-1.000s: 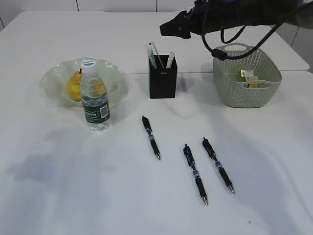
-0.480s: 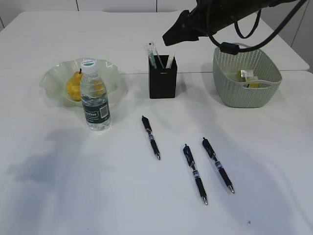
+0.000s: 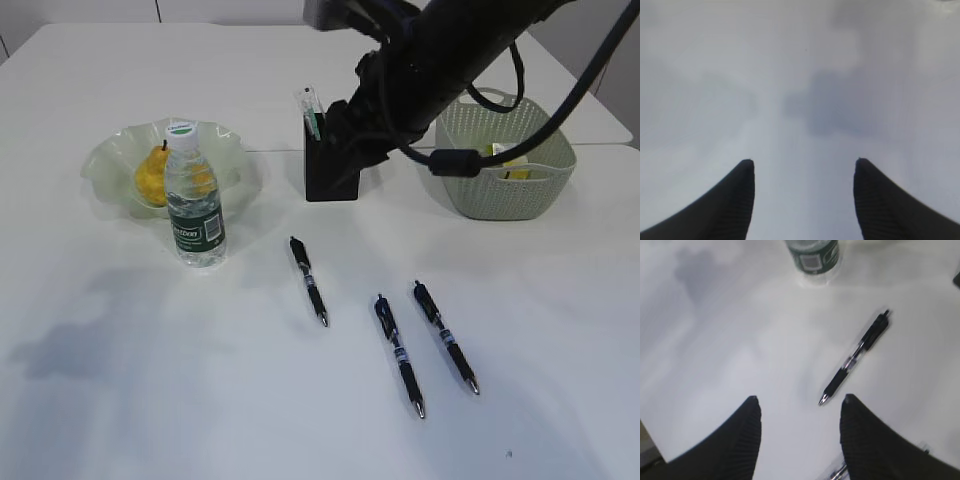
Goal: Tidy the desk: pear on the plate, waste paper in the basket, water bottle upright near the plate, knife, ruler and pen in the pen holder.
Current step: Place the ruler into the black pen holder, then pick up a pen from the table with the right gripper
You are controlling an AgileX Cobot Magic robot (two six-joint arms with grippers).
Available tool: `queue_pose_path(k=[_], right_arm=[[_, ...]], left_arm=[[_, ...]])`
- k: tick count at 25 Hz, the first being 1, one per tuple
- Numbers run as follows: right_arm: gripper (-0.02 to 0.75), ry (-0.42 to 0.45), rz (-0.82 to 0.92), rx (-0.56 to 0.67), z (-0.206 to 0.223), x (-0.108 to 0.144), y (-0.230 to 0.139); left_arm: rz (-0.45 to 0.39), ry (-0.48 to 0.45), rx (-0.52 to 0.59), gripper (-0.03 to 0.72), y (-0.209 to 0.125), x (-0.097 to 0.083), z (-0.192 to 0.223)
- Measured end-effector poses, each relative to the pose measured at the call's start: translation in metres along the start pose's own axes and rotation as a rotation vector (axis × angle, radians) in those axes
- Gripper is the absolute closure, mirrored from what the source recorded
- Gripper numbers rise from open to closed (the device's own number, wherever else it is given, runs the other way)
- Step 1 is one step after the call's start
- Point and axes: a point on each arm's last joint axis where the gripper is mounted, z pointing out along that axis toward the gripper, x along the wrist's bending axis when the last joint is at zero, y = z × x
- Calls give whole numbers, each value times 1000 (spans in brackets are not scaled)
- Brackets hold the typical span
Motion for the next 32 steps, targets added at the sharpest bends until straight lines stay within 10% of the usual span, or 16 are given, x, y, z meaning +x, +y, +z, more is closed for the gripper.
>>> queue_pose_path(k=[16,32], right_arm=[[358,-83,199,434,37,20,-65],[358,-150,403,459,63,-5,-125]], left_arm=[[0,0,18,244,-2,0,0],[0,1,28,271,-3,0,0]])
